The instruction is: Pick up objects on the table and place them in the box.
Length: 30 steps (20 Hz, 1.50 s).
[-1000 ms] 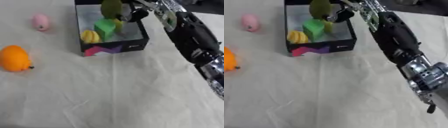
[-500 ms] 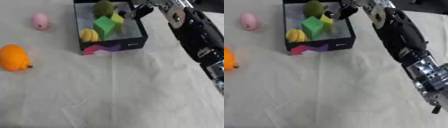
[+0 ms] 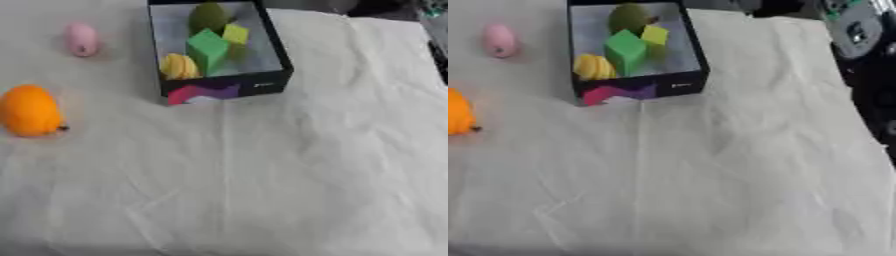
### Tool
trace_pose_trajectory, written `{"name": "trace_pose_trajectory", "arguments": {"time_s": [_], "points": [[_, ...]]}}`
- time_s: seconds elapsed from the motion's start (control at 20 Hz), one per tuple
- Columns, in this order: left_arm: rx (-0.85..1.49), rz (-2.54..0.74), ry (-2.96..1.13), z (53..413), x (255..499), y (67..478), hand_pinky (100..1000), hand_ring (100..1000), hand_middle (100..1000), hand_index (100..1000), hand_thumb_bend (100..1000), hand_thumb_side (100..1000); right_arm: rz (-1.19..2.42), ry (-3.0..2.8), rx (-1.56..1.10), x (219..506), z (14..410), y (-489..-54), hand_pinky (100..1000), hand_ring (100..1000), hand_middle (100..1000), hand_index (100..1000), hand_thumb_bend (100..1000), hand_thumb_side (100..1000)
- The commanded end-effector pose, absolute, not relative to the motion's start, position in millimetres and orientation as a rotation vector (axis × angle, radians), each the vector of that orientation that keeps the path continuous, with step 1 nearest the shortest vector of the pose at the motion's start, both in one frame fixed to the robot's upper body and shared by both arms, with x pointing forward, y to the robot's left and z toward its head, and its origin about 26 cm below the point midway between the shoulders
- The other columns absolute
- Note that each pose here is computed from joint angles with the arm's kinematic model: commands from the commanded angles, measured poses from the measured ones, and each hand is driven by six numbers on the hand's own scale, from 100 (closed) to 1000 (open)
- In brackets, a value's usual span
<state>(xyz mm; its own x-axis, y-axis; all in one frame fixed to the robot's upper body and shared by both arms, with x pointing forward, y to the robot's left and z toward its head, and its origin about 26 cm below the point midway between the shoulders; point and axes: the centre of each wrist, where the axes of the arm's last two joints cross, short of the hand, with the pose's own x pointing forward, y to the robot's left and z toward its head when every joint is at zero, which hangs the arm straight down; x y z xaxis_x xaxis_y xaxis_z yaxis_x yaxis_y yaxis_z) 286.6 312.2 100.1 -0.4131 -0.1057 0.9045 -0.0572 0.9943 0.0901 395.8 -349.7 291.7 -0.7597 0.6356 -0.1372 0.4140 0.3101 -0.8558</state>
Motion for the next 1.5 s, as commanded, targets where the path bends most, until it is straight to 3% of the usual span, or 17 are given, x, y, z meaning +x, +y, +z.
{"name": "trace_pose_trajectory", "arguments": {"time_s": [0.05,0.8,1.3,1.5], "points": [[0.165,-0.038,-2.035,109.5,283.6,319.1,984,774,640,672,128,873,1.295,-2.437,-1.004,377.5,304.9,-356.8,877,826,736,901,100,518],[0.213,0.031,-2.071,111.3,274.3,322.1,981,775,644,675,100,844,0.605,-2.360,-0.815,323.6,213.0,-378.7,891,833,766,922,100,561],[0.180,-0.011,-2.124,126.9,274.5,318.8,977,777,660,692,100,815,0.432,-2.167,-0.712,264.7,159.6,-420.0,870,795,746,892,100,579],[0.171,-0.020,-2.136,132.1,274.2,318.4,976,778,675,705,100,809,0.407,-2.162,-0.652,250.4,155.7,-422.3,863,785,736,891,100,581]]}}
